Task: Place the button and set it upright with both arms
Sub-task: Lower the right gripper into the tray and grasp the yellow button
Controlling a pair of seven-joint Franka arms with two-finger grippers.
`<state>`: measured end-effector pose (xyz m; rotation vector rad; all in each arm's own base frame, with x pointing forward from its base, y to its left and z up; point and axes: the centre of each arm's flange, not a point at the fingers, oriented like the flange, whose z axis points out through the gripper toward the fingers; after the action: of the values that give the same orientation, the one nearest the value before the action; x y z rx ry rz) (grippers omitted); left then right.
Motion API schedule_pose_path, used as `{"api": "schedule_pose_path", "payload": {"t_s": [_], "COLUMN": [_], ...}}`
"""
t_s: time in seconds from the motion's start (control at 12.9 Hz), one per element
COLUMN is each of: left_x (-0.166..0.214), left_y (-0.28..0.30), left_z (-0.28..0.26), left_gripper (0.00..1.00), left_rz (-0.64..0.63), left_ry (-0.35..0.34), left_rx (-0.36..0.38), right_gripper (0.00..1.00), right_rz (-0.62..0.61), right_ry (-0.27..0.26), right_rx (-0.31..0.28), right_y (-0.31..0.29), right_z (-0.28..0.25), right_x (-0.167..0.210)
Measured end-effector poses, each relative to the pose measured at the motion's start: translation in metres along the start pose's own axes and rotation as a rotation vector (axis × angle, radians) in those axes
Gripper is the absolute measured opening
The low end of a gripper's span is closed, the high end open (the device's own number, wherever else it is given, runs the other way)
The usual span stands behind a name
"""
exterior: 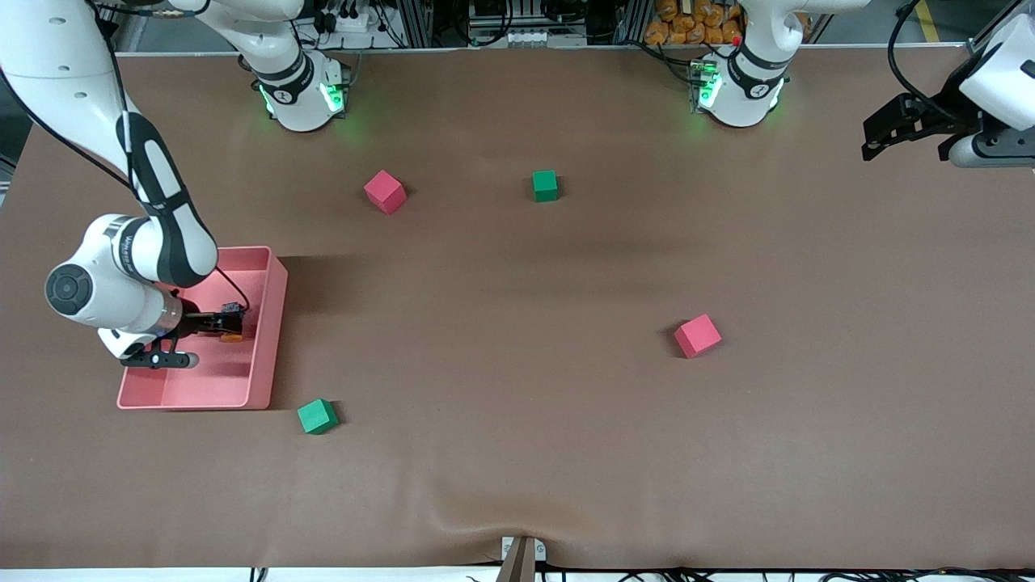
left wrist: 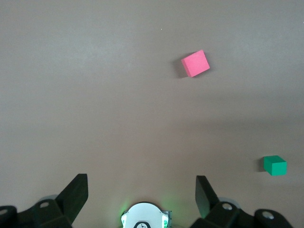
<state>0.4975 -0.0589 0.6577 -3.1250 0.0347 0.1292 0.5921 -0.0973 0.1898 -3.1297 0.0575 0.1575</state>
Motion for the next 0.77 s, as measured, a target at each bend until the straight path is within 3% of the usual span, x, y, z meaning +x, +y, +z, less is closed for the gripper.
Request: {"api": "schedule_pose_path", "payload": {"t_s": [0.23, 0.54, 0.77], "left_x": [0.0, 0.0, 0.001], "left_y": [0.0, 0.0, 0.0], "left_z": [0.002, 0.004, 0.006], "left_gripper": [1.0, 1.0, 1.0], "left_rz": [0.02, 0.021, 0.021], "left_ry": [-0.004, -0.008, -0.012], "left_rx": [0.0, 0.001, 0.001], "right_gripper": [0.86, 0.37, 0.34], "right_rz": [0.004, -0.004, -0.019], "right_ry": [-0.002, -0.001, -0.078], "right_rx": [0.004, 0.005, 0.022], "right_y": [-0.001, 0.0, -0.001], "right_z": [0.016, 0.006, -0.021], "right_x": [0.0, 0.006, 0.019]}}
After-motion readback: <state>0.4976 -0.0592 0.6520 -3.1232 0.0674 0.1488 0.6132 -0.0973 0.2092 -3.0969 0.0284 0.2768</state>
